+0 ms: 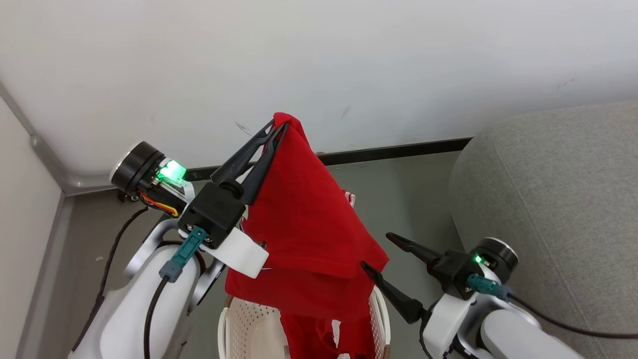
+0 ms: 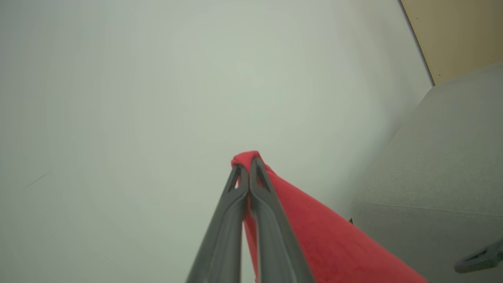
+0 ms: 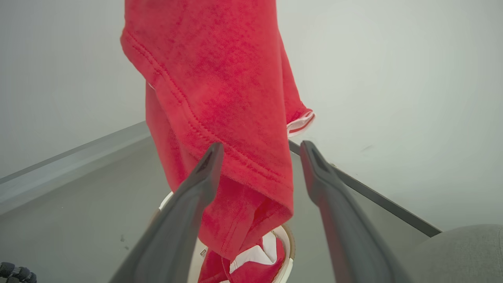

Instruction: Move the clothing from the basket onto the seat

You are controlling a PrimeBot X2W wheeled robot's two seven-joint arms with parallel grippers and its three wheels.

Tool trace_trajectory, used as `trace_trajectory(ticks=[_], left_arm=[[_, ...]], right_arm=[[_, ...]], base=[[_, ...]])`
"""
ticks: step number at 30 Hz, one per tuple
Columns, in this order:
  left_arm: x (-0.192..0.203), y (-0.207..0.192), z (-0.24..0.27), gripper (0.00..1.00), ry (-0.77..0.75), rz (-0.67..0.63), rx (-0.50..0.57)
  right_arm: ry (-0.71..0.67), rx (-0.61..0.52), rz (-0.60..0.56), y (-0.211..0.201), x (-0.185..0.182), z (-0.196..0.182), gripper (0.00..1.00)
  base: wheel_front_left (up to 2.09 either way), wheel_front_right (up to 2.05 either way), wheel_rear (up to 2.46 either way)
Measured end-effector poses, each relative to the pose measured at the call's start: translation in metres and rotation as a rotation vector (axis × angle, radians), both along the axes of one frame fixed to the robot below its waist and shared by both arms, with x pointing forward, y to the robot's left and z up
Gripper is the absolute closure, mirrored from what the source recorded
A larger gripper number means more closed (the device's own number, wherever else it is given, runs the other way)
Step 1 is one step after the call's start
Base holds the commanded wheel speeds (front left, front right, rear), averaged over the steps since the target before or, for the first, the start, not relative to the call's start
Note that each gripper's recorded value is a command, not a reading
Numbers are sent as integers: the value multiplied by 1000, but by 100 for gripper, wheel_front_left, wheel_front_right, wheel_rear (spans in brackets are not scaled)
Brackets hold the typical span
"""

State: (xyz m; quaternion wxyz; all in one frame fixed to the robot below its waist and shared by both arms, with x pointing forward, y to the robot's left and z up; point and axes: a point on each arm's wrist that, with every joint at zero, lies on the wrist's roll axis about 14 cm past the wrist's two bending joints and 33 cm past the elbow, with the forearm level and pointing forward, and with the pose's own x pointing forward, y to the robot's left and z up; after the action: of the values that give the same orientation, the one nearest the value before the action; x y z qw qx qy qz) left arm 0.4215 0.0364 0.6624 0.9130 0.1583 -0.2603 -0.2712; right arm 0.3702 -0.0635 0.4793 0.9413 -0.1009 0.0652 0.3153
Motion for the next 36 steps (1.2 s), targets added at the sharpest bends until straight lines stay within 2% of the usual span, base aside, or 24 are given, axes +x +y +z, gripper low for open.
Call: trace_trajectory(ticks=[7, 18, 23, 36], left_arm=[[-9, -9, 5, 100, -16, -33, 5], [-18, -17, 17, 100, -49, -65, -1], [-21, -18, 16, 100, -49, -73, 4], [-26, -25, 15, 100, -44, -95, -5]], right_arm=[[-25, 19, 49, 9, 6, 25, 0], [-22, 33, 156, 30, 7, 46, 0], [-48, 14, 174, 28, 18, 63, 0], [91, -25, 274, 48, 0, 32, 0]], base=[[0, 0, 0], [0, 0, 0], [0, 0, 0], [0, 0, 0]])
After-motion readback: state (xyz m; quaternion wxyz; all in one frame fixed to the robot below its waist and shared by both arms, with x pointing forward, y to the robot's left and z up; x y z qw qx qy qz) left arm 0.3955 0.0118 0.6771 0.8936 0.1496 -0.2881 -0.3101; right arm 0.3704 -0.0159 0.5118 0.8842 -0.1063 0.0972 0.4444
